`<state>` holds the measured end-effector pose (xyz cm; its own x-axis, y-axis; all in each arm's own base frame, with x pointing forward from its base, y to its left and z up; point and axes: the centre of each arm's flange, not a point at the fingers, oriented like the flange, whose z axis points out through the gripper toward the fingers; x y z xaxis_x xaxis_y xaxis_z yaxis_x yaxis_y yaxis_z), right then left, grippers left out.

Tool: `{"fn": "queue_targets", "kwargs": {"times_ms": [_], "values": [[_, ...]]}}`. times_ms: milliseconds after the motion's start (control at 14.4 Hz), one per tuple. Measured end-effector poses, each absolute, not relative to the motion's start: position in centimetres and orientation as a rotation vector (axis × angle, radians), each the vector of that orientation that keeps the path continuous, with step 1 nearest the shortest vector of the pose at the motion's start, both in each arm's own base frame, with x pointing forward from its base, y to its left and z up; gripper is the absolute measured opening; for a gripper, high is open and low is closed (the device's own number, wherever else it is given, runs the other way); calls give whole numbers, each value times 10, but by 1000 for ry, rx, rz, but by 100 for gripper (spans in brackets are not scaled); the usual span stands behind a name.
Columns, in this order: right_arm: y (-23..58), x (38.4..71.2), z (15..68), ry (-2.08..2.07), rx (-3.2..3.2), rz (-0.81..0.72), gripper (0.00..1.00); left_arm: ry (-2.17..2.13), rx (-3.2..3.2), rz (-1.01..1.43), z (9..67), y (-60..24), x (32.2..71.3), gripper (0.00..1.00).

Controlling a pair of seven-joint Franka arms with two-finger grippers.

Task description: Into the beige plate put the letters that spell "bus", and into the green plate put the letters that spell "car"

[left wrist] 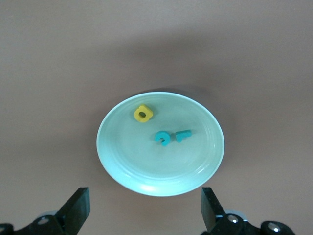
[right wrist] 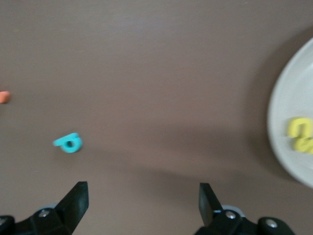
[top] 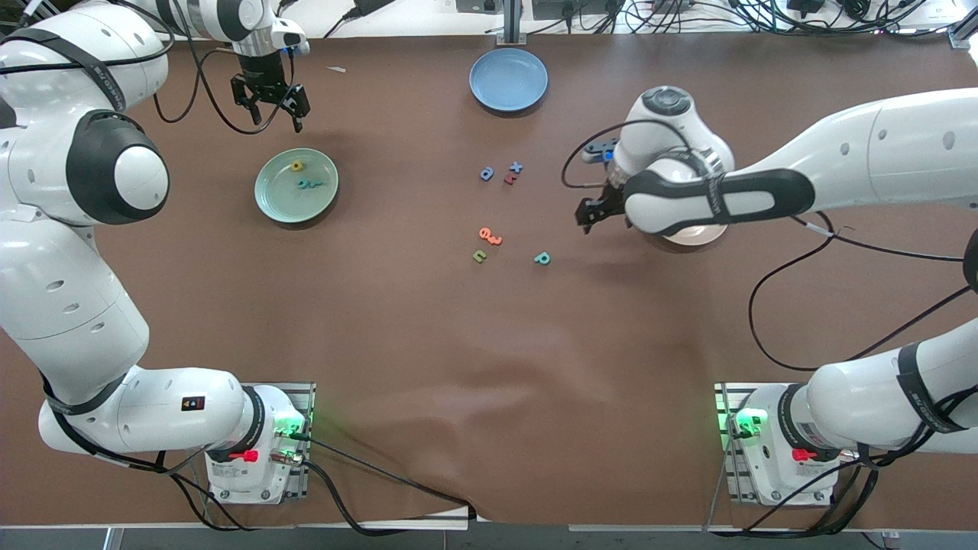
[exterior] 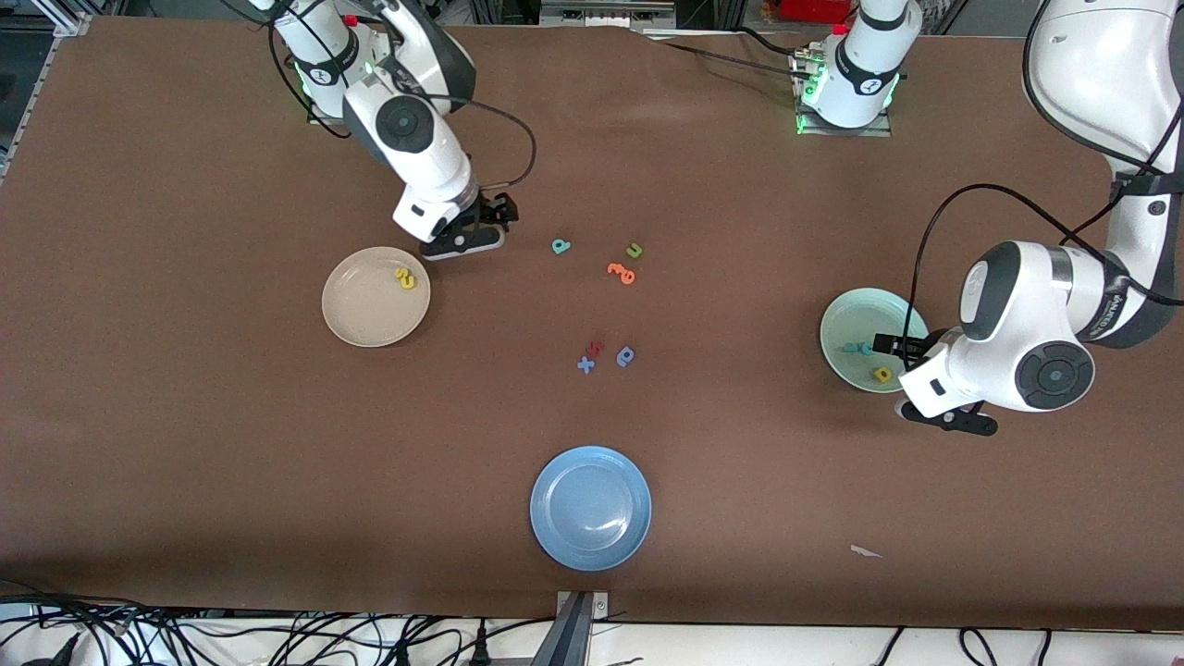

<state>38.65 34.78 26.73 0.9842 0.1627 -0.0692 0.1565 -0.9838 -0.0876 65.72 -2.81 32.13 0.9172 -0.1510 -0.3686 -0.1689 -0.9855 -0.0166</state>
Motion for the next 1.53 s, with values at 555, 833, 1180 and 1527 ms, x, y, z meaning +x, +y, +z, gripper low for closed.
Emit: {"fn": "queue_targets", "kwargs": {"times_ms": [555,833,1180,1527], "values": [[398,349,192,-125,-2995,79,100,31,-3159,390,433,16,605,100],[424,346,183,-82,-2991,70,100,33,-3177,132,532,16,572,100],[439,346,176,-87,-2997,55,100,62,-3179,-1,562,8,562,100],[446,348,161,-103,-3025,3,98,63,-3177,2,553,7,566,100]]}}
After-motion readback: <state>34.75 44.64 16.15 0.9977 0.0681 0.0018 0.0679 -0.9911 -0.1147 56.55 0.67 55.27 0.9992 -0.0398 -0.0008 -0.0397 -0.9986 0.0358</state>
